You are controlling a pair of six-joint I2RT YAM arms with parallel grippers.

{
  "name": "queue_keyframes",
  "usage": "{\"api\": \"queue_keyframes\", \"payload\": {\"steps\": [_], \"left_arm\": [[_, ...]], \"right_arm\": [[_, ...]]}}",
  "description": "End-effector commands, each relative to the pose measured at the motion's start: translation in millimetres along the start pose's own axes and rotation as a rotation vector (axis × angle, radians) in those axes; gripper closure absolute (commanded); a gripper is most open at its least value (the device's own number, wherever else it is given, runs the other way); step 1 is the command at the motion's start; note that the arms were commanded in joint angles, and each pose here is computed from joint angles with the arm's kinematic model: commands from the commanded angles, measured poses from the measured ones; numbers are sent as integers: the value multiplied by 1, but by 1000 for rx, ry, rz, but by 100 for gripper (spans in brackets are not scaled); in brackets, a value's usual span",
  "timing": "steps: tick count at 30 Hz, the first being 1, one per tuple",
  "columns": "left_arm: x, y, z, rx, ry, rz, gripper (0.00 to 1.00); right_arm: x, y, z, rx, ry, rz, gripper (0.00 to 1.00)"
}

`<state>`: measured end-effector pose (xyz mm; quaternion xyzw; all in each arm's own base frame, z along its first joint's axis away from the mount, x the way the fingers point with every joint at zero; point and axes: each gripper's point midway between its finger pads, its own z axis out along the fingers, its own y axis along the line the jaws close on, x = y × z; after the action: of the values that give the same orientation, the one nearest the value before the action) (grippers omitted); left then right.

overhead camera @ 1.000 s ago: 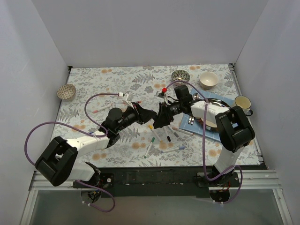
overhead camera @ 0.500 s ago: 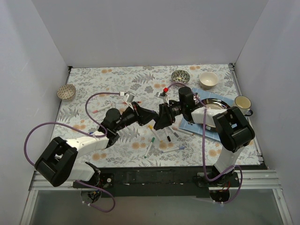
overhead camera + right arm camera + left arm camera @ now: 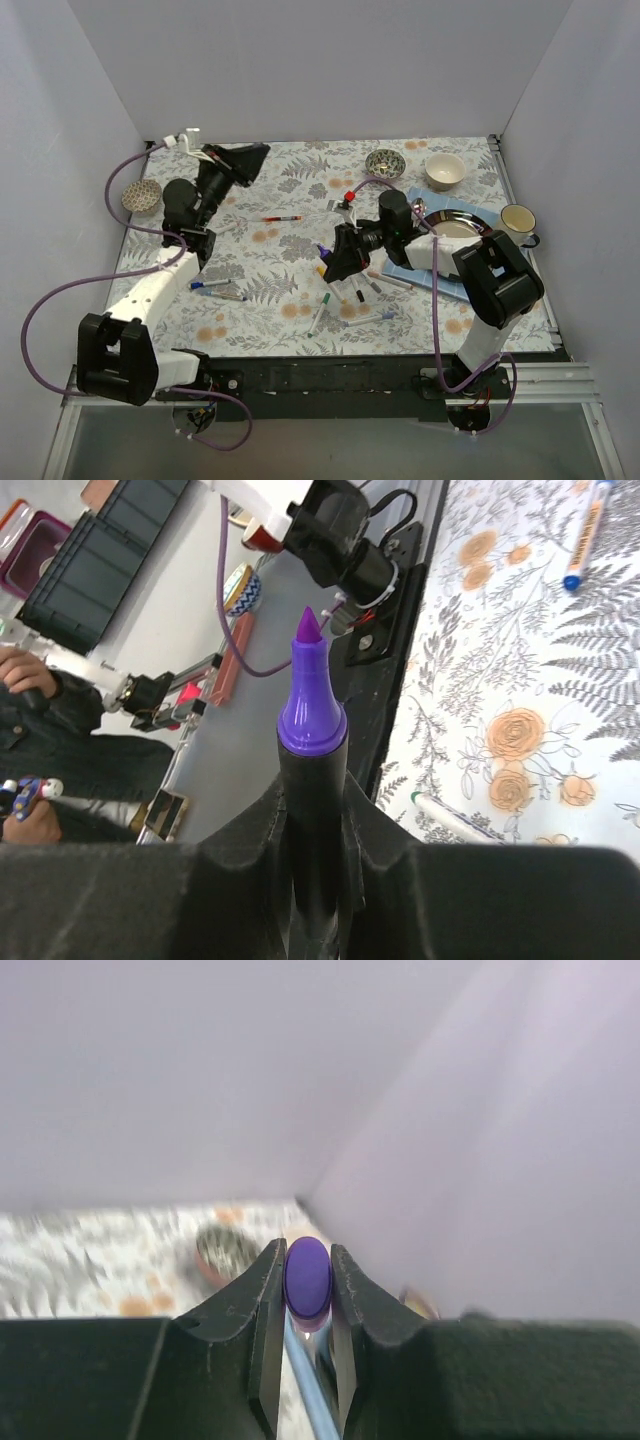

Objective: Open the pen caps

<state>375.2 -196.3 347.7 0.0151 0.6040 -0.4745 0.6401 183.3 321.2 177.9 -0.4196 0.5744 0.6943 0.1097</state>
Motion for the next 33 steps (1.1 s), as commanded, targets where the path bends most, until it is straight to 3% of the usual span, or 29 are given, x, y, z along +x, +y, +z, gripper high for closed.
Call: {"api": "queue_keyframes", "payload": {"steps": [1,4,6,7,8,9,11,14,15,16,18,23,25,30,33], "left_arm": [[-83,-28,0,34,-225,58,100],[-88,-8,2,-61,-225,42,100],[-80,35,-2,-238,-202,-13,100],[-73,53,-5,-302,-185,-46,100],[-54,83,-8,-398,-135,-119,100],[-50,107,-13,-457,-121,-158,100],[-21,154,-16,-574,-49,-276,100],[-9,203,-19,-689,11,-364,100],[14,234,-23,-783,50,-394,100],[-1,252,-20,-819,29,-394,100],[21,291,-27,-904,81,-424,100],[19,351,-18,-1017,90,-411,100],[40,382,-24,-1088,134,-420,100],[48,415,-23,-1139,172,-462,100],[51,423,-28,-1150,171,-478,83]], "right_arm": [[4,14,5,-54,40,-34,99],[0,12,3,-35,24,-30,99],[-9,1,-6,22,-16,-85,99],[-6,-5,-11,69,-17,83,99],[-15,-27,-21,207,-37,37,99],[-12,-42,-28,289,20,-112,99],[-22,-60,-39,445,44,-124,99],[-27,-71,-52,585,48,-171,99],[-28,-73,-56,610,49,-172,99],[-28,-75,-58,628,56,-182,99],[-31,-75,-60,645,62,-192,99],[-33,-75,-62,652,68,-209,99],[-33,-76,-63,655,73,-204,99],[-33,-80,-68,689,87,-212,99],[-36,-84,-76,721,87,-216,99]]}}
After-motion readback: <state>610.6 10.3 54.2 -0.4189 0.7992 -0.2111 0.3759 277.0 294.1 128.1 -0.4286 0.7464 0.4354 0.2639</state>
